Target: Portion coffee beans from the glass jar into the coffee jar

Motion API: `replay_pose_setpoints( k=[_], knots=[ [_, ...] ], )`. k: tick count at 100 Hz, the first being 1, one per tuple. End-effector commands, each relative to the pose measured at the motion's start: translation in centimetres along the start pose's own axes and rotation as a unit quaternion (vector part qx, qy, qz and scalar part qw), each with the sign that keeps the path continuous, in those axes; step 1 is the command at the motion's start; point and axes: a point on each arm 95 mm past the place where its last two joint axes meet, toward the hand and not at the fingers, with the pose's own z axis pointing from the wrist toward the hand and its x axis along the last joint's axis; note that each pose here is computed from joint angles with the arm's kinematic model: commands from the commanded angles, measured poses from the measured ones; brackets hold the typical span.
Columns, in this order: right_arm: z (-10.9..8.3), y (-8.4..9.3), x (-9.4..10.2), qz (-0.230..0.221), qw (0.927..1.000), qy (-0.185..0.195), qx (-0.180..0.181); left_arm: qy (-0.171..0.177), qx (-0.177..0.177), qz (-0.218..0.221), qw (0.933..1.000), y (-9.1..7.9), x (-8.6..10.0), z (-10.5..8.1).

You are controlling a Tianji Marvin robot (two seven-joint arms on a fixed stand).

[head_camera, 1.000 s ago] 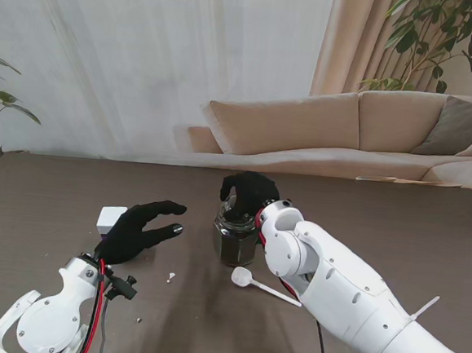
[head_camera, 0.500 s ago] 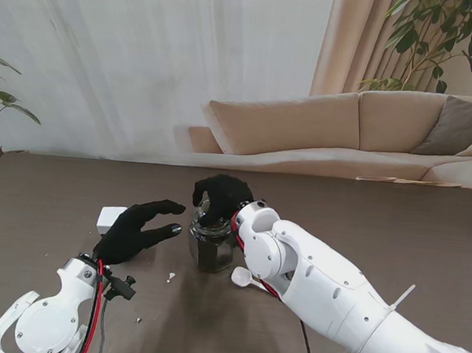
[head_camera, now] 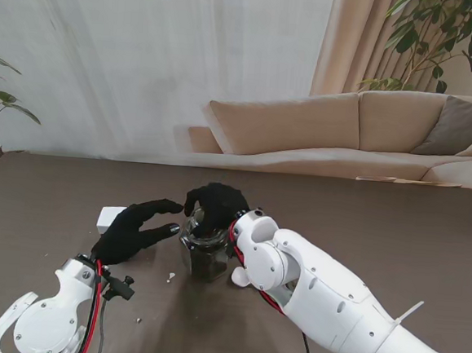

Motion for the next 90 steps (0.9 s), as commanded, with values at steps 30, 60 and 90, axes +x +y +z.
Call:
replay_pose_setpoints(
  k=[30, 60, 90],
  knots=[
    [-2.3, -5.1, -0.8, 0.02, 0.9965, 0.001, 0.081, 0.002, -0.006, -0.002, 1.0, 0.2, 0.2, -0.1],
    [-2.0, -2.5, -0.3, -0.011, 0.995, 0.014, 0.098, -0.001, -0.008, -0.005, 1.0, 0.2, 0.2, 0.0],
    [-1.6, 0.4, 0.3, -0.017, 0.998, 0.015, 0.059, -0.003, -0.009, -0.006, 0.9999, 0.2, 0.2, 0.1]
  ],
)
